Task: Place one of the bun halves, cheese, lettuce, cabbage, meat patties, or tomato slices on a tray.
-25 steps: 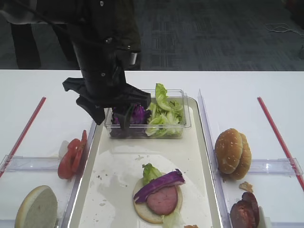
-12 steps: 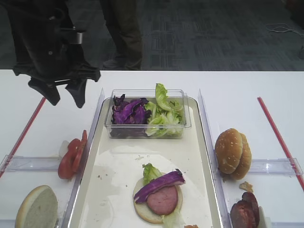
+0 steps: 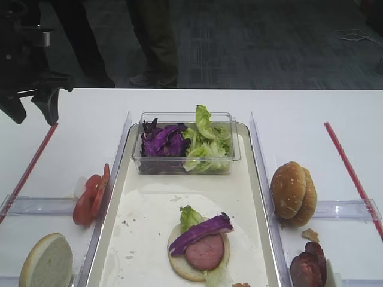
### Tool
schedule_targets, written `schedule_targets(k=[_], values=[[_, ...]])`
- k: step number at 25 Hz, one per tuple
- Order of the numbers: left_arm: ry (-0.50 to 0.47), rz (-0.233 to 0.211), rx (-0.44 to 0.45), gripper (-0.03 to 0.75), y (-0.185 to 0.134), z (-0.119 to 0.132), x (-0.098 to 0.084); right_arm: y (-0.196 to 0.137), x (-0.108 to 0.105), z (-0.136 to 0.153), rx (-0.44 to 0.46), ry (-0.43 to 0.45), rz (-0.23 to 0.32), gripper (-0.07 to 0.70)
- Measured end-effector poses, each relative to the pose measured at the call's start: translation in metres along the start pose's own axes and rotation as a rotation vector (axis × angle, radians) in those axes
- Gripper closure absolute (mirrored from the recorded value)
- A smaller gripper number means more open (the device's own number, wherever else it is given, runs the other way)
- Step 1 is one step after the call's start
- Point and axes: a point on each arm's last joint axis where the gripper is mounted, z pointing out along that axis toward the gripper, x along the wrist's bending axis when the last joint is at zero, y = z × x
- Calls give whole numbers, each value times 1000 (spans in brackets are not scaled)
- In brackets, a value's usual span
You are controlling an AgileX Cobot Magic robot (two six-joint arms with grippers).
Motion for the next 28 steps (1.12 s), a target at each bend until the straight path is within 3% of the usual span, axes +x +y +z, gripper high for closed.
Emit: schedule_targets(k=[6,15,28], values=[[27,-36,1,306,0,0,20,0,0,0,0,0,0,197],[24,-27,-6,306,-2,-4,21,0,0,0,0,0,0,197],[34,-15,-2,306,-61,-30,22,0,0,0,0,0,0,197]])
